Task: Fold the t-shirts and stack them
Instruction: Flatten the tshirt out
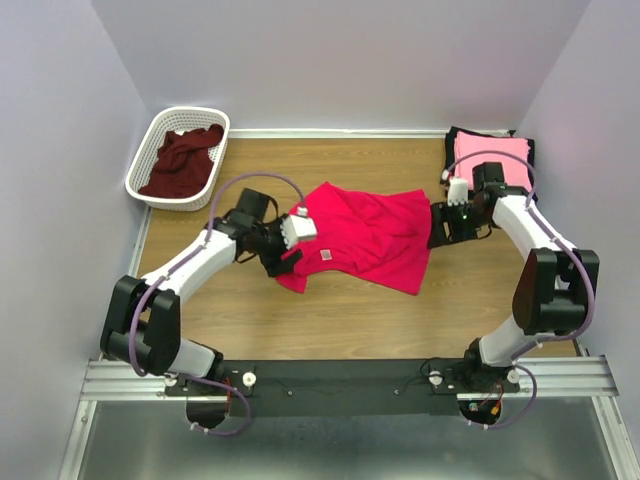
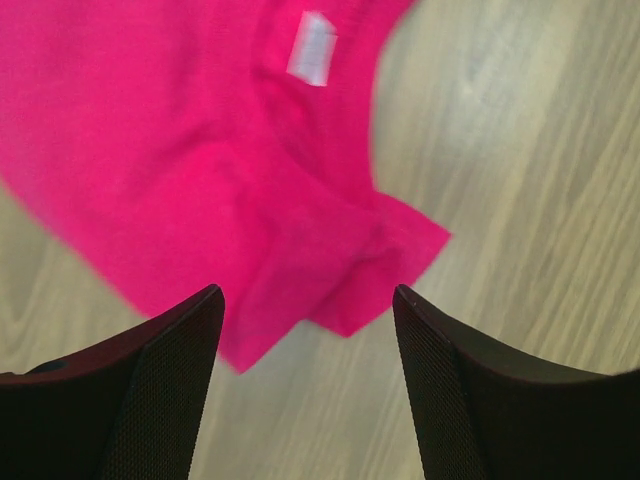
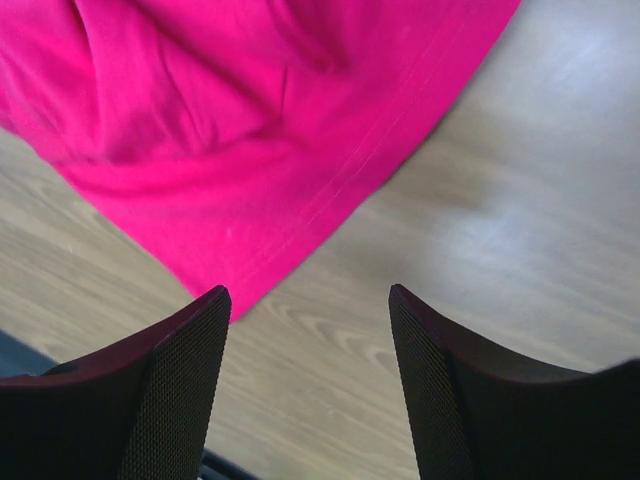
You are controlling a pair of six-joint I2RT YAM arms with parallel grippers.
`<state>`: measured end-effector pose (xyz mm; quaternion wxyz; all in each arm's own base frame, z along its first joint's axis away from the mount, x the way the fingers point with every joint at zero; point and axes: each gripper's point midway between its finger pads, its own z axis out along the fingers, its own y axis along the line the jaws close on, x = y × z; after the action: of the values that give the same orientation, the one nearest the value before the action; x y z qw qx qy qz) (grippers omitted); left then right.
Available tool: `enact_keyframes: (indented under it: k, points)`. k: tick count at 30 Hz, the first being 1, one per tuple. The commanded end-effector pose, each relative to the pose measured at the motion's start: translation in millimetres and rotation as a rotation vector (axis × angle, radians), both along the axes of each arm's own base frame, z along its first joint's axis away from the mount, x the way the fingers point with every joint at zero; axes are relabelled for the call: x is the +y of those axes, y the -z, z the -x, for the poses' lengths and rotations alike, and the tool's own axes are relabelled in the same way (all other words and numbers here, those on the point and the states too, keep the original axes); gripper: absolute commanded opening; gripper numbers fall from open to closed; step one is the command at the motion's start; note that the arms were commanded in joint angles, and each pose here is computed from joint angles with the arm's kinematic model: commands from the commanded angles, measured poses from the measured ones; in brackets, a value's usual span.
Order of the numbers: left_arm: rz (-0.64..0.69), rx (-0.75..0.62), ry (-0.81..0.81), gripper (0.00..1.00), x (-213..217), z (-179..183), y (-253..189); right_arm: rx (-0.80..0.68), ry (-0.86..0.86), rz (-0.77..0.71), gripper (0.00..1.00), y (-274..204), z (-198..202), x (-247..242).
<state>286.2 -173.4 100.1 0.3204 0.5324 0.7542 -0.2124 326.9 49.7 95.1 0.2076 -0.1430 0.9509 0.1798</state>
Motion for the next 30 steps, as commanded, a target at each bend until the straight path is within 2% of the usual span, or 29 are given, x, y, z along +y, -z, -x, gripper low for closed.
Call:
enact_keyframes:
  k: [1, 3, 9, 13, 19, 20, 22, 23, 25, 26, 27, 28, 30]
  points:
    - [-0.151, -0.156, 0.066, 0.76, -6, -2, 6, 0.153, -0.037, 0.036, 0.71, 31, 40, 5]
    - [-0.196, -0.196, 0.078, 0.76, -9, -7, 10, 0.210, -0.037, 0.049, 0.70, 46, 54, 4]
    - [-0.292, -0.266, 0.179, 0.77, -35, -10, 23, 0.262, -0.035, 0.068, 0.70, 64, 55, 8]
    - [-0.338, -0.240, 0.232, 0.75, -44, -5, 43, 0.308, -0.040, 0.098, 0.68, 81, 57, 10]
    - [-0.388, -0.230, 0.222, 0.60, -40, -10, 57, 0.341, -0.048, 0.132, 0.67, 92, 62, 15]
    - [-0.390, -0.233, 0.217, 0.51, -39, -12, 58, 0.349, -0.052, 0.138, 0.67, 94, 64, 15]
    - [-0.398, -0.242, 0.206, 0.42, -39, -15, 56, 0.357, -0.063, 0.151, 0.65, 98, 66, 17]
    - [-0.397, -0.243, 0.195, 0.32, -39, -17, 55, 0.369, -0.065, 0.162, 0.61, 102, 68, 16]
    - [-0.371, -0.251, 0.170, 0.21, -41, -25, 43, 0.369, -0.067, 0.178, 0.48, 105, 68, 15]
    - [-0.353, -0.245, 0.148, 0.08, -40, -27, 36, 0.369, -0.065, 0.195, 0.41, 108, 68, 12]
    - [-0.316, -0.247, 0.123, 0.03, -40, -35, 24, 0.364, -0.067, 0.206, 0.17, 109, 67, 11]
    - [-0.294, -0.245, 0.104, 0.00, -38, -39, 17, 0.359, -0.065, 0.218, 0.01, 110, 67, 8]
    - [-0.230, -0.235, 0.060, 0.00, -36, -46, -2, 0.339, -0.068, 0.255, 0.01, 110, 67, 1]
